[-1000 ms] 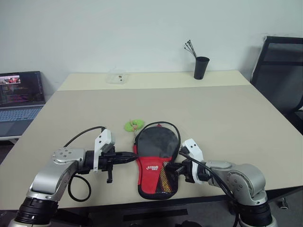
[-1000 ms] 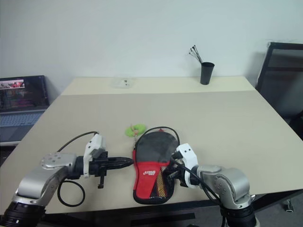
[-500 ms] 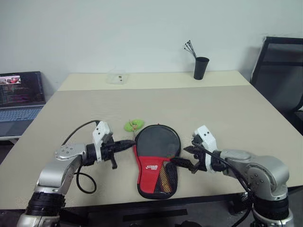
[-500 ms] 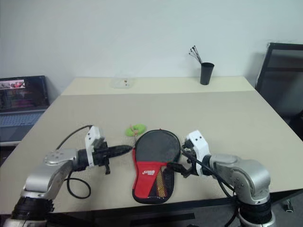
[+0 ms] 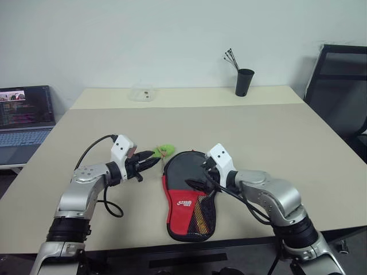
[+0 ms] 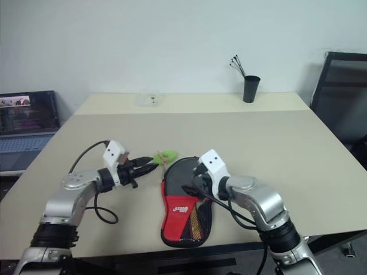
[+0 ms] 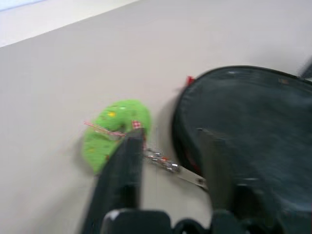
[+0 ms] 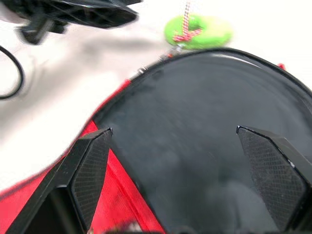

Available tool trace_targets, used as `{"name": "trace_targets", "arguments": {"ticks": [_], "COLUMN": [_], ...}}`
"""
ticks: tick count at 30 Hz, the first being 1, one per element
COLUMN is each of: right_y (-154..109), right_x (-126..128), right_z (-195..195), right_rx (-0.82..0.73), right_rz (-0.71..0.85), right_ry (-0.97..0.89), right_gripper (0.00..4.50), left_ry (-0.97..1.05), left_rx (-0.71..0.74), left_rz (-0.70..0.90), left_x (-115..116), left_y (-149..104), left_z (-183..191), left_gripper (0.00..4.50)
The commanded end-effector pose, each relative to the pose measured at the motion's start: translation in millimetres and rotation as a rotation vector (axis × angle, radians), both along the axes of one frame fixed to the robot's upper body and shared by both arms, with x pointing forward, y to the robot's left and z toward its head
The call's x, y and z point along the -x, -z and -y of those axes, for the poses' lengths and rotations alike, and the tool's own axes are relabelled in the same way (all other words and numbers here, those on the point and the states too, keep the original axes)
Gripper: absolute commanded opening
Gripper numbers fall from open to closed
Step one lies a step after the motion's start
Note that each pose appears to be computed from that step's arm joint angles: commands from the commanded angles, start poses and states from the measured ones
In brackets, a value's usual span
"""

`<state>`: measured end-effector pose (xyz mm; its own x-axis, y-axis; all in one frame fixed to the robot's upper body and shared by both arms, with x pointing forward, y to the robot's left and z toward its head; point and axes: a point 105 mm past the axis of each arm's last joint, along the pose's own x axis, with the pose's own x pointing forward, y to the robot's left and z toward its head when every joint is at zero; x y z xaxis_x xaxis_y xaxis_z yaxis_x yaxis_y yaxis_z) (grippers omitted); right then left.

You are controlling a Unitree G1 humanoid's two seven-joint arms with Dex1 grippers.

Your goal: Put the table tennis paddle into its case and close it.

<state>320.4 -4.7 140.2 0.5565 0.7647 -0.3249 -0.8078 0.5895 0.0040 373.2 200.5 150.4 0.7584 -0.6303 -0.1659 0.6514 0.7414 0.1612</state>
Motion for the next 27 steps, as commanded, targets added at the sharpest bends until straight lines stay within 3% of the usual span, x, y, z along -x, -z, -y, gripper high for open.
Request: {"name": "trace_targets", "arguments": {"ticks": [1, 4, 15, 27], "right_y": [-12, -12, -12, -13], "right_x": [0, -2, -5, -6], "right_z": [-9, -11, -16, -14], "right_rx": [-0.022, -0.035, -0.054, -0.054], "right_rz": [0.060, 0.061, 0.065, 0.075], "right_ry": [-0.017, -0.010, 0.011, 0.041], "right_gripper": [4.50, 4.50, 4.50, 4.50], "left_ry": [-0.049, -0.102, -0.195, -0.154], "left_rx": [-0.012, -0.017, -0.004, -0.006], "left_rz": [0.029, 0.021, -0.149, -0.304], "left_x": [-15, -31, -68, -65], "left_y": [-8, -6, 7, 40], "left_z": [0, -1, 10, 23], "left_gripper": [3.34, 4.43, 4.47, 4.47]}}
